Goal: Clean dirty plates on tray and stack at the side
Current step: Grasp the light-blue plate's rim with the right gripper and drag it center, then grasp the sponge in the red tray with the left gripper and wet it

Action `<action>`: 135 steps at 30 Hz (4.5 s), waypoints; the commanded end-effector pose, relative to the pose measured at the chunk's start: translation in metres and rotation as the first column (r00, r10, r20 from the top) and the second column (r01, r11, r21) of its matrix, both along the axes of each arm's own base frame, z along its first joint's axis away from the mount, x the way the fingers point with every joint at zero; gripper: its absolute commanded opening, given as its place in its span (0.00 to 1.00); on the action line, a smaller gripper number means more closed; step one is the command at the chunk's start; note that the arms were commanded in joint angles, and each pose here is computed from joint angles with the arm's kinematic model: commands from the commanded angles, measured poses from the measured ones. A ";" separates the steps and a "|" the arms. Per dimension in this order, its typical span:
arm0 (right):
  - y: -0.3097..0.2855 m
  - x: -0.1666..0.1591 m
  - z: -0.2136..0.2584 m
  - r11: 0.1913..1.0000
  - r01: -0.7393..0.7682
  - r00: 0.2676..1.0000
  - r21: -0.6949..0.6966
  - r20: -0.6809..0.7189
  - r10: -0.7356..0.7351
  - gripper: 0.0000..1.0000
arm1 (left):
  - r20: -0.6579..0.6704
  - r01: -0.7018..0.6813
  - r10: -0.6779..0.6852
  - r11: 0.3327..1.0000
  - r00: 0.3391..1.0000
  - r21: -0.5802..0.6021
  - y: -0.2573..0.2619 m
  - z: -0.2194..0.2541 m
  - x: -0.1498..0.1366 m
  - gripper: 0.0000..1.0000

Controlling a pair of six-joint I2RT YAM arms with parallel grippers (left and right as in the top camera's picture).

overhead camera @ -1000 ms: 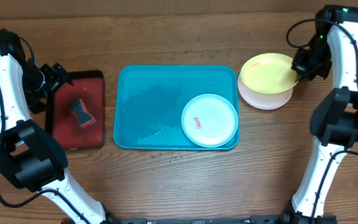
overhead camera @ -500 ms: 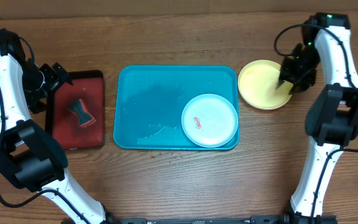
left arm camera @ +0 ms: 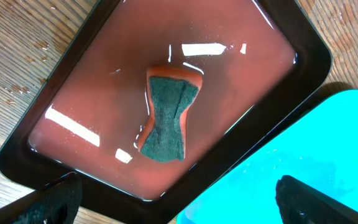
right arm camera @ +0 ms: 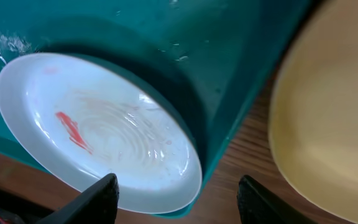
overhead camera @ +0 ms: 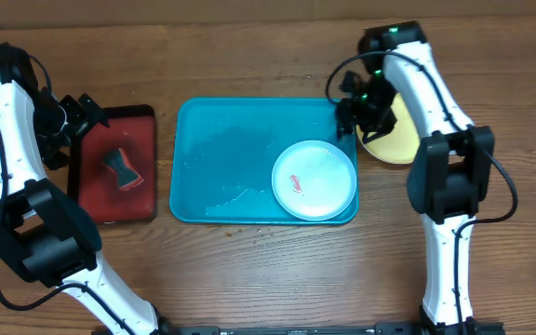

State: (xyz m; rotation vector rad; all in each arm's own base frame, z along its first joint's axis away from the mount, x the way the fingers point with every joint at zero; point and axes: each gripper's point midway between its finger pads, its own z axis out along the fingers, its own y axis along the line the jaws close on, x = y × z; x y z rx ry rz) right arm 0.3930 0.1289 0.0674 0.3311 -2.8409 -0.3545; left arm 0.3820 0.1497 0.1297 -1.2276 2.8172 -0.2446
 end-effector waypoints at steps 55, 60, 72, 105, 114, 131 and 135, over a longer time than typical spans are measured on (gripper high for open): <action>0.080 -0.059 -0.054 0.938 0.157 0.987 -0.310 0.019 -0.159 0.21 | 0.022 0.025 -0.025 1.000 0.999 -0.002 -0.004 0.003 0.006 1.00; 0.087 -0.064 -0.067 0.937 0.185 0.982 -0.297 0.014 -0.189 0.20 | 0.023 0.026 -0.026 1.000 0.999 -0.005 -0.005 0.003 0.006 1.00; 0.107 -0.037 -0.085 0.945 0.266 0.962 -0.191 0.115 -0.248 0.04 | -0.022 0.057 -0.058 0.998 0.998 -0.036 -0.020 -0.012 -0.001 1.00; 0.116 -0.020 -0.122 0.954 0.282 0.943 -0.097 0.210 -0.258 0.04 | -0.058 0.090 -0.087 0.995 0.995 0.039 -0.016 -0.124 -0.021 0.57; 0.116 -0.019 -0.122 0.954 0.283 0.942 -0.095 0.213 -0.258 0.04 | -0.050 0.089 -0.087 0.995 0.995 0.044 -0.017 -0.135 -0.023 0.14; 0.120 -0.013 -0.122 0.956 0.284 0.937 -0.074 0.234 -0.260 0.04 | 0.073 0.132 -0.128 0.990 0.989 -0.043 -0.027 -0.020 0.016 0.04; 0.122 -0.010 -0.121 0.956 0.285 0.934 -0.063 0.243 -0.262 0.04 | 0.089 0.154 -0.151 0.988 0.984 -0.030 -0.026 -0.005 0.017 0.04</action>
